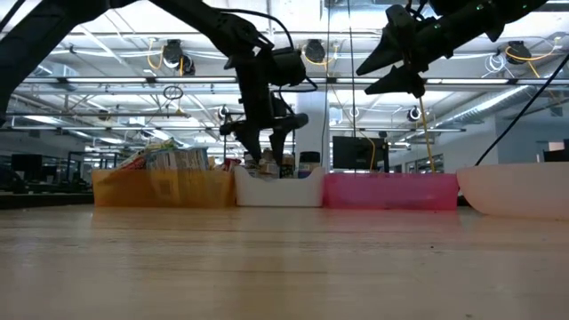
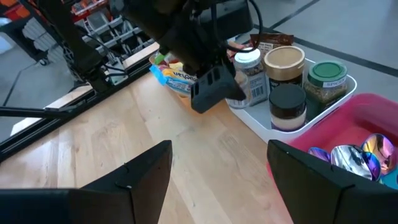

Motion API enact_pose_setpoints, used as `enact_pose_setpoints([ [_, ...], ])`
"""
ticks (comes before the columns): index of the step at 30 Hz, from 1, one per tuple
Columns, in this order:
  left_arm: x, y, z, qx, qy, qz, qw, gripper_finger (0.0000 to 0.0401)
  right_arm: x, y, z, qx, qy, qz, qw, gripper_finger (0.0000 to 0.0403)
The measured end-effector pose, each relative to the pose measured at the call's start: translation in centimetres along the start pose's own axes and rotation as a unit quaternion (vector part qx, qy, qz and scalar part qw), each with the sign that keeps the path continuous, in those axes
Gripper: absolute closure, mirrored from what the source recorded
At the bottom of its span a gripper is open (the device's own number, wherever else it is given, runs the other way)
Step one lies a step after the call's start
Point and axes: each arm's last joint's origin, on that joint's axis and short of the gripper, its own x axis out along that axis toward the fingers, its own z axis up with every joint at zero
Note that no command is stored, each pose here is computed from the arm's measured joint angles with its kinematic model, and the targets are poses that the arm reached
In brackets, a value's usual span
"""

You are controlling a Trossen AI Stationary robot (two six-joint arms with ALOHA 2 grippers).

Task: Pick & Place Food Item
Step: Put brown seasoning bottle into the white bin

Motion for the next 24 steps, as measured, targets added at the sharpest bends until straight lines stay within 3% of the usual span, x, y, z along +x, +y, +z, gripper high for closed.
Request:
enact_pose_setpoints([
  [9, 0.38, -0.87, -0.42, -0.007, -0.033, -0.013, 0.999, 0.0209, 0.0, -0.03, -0.07, 0.0, 0.004, -0.001, 1.0, 0.0147],
  [24, 0.93, -0.03, 0.05, -0.023, -0.049, 0.011, 0.998, 0.0209, 0.0, -0.1, -0.28, 0.011, 0.014, -0.006, 1.0, 0.0147],
])
